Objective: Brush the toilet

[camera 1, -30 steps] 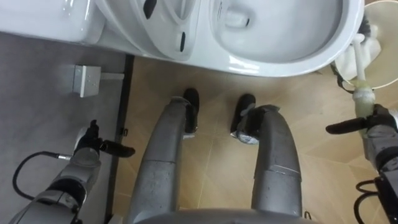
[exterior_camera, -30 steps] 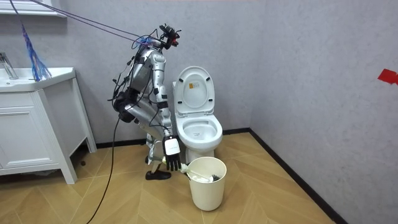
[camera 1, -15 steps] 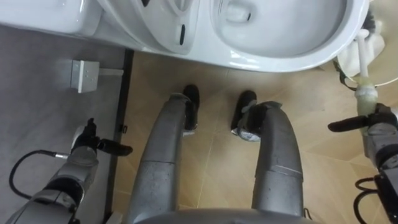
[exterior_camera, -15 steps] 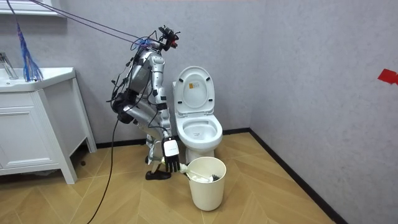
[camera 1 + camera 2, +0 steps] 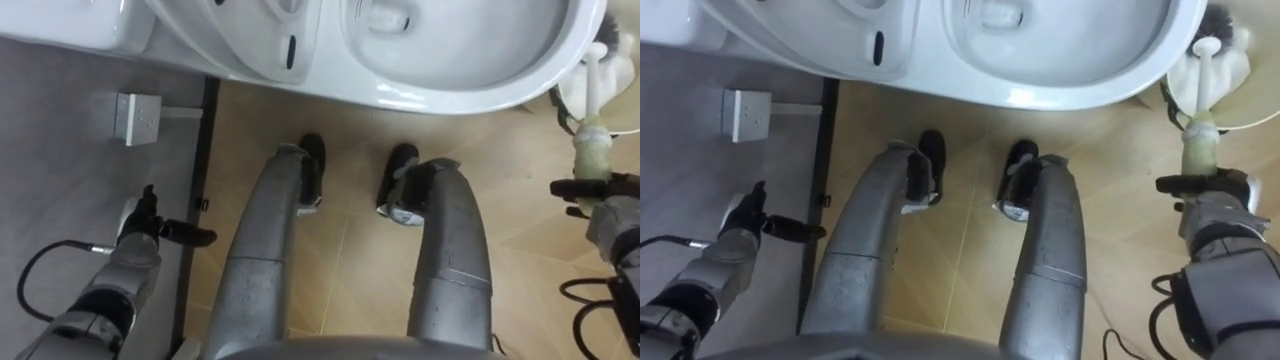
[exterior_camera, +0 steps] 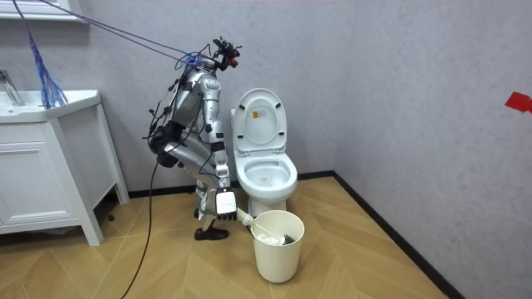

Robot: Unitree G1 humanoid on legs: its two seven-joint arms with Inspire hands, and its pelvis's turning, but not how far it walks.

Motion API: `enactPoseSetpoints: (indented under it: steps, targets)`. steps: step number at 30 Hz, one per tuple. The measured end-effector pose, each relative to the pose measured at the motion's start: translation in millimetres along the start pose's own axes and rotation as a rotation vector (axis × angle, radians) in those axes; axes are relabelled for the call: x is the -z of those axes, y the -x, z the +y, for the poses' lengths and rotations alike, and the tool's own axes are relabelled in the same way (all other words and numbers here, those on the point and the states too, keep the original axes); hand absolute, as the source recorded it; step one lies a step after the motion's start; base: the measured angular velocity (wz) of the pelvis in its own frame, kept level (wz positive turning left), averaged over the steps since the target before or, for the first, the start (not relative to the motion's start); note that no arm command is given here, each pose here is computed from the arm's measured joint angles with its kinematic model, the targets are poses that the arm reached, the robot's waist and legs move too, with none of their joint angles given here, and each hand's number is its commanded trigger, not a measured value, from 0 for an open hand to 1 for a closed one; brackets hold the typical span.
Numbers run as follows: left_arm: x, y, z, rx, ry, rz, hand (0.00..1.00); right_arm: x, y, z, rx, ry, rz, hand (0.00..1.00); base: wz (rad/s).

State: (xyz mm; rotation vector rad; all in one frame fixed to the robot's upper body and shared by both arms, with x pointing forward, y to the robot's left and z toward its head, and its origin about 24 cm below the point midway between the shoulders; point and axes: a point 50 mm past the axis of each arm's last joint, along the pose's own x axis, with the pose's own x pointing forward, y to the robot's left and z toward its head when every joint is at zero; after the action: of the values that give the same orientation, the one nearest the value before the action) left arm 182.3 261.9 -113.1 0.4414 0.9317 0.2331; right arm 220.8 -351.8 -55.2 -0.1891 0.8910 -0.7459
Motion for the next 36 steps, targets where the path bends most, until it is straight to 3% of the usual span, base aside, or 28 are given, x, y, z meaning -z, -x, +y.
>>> enactPoseSetpoints:
  steps: [9, 16, 26, 36]
  targets:
    - [12.2, 3.9, -1.3, 0.006, 0.009, 0.015, 0.00, 8.5, 0.1, 1.2, -0.009, -0.043, 0.038, 1.00, -0.02]
    - [46.6, 12.9, -4.2, 0.022, 0.067, 0.112, 0.00, 41.5, 1.5, 1.0, -0.018, -0.030, 0.120, 1.00, -0.02]
    - [73.3, 19.5, -0.1, -0.002, 0.112, 0.191, 0.00, 97.4, 11.5, 9.2, -0.033, -0.280, 0.307, 1.00, 0.02]
    - [88.5, 23.2, 3.3, 0.002, 0.204, 0.240, 0.00, 137.9, 22.6, 10.0, -0.038, -0.350, 0.417, 1.00, 0.05]
